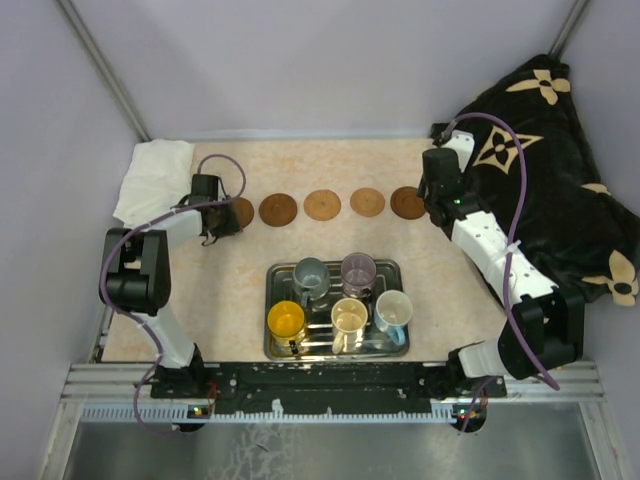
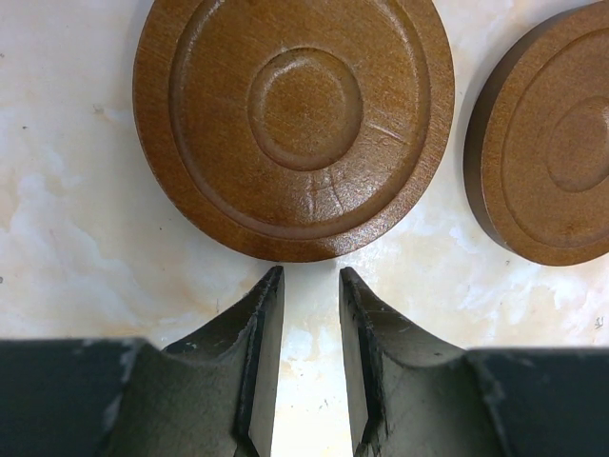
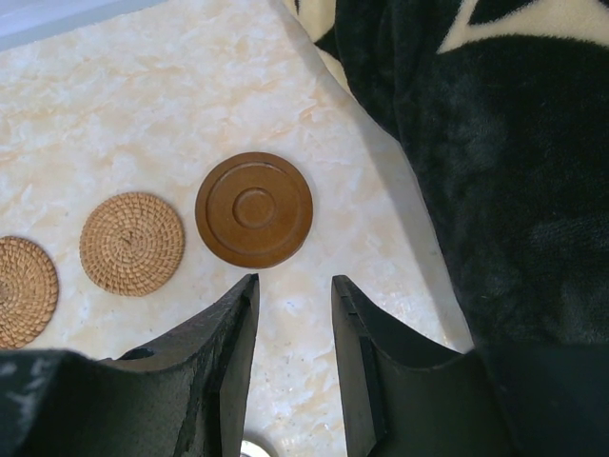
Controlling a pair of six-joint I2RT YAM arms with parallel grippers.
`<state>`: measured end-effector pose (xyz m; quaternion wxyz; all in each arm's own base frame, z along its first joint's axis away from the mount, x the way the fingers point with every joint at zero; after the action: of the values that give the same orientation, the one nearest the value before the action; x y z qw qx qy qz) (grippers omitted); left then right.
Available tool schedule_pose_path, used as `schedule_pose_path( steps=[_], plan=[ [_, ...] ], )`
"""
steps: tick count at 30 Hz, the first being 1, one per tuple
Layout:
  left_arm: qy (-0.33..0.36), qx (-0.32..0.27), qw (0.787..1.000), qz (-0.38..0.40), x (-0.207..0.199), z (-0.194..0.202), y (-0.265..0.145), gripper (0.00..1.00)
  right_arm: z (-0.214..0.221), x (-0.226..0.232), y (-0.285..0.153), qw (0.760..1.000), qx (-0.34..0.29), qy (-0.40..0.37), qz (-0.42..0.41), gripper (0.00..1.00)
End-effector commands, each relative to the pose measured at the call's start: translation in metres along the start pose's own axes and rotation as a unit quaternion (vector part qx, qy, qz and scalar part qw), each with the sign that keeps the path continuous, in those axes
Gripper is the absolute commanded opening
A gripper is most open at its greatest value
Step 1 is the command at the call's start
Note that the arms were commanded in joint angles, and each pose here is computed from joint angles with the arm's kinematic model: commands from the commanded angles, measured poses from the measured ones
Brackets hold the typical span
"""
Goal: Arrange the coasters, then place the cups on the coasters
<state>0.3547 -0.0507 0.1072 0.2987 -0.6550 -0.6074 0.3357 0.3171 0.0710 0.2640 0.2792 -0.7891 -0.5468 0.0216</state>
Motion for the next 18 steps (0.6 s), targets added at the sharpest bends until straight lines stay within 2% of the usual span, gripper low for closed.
schedule_pose_path(
  steps=[1, 18],
  plan=[
    [0.000, 0.021, 1.000, -0.015, 0.0017, 0.0054, 0.0080, 0.37, -0.0131, 0.0072, -0.0042, 0.999, -0.030, 0.012, -0.010, 0.37],
    [-0.001, 0.022, 1.000, -0.018, 0.0022, 0.0029, 0.0145, 0.37, -0.0112, 0.0073, -0.0018, 1.000, -0.028, 0.007, -0.007, 0.37]
  ],
)
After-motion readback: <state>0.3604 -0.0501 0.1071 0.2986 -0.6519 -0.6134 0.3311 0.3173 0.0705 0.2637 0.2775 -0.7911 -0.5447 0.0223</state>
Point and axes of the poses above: each gripper's point midway between its finger pads, its own y axis out along the fingers, its own x axis along the line the jaws close on, z = x × y, the point moved 10 cm from there along -y, back along the fingers, and after that the axes turned 15 degrees about y, right-handed, at the moved point
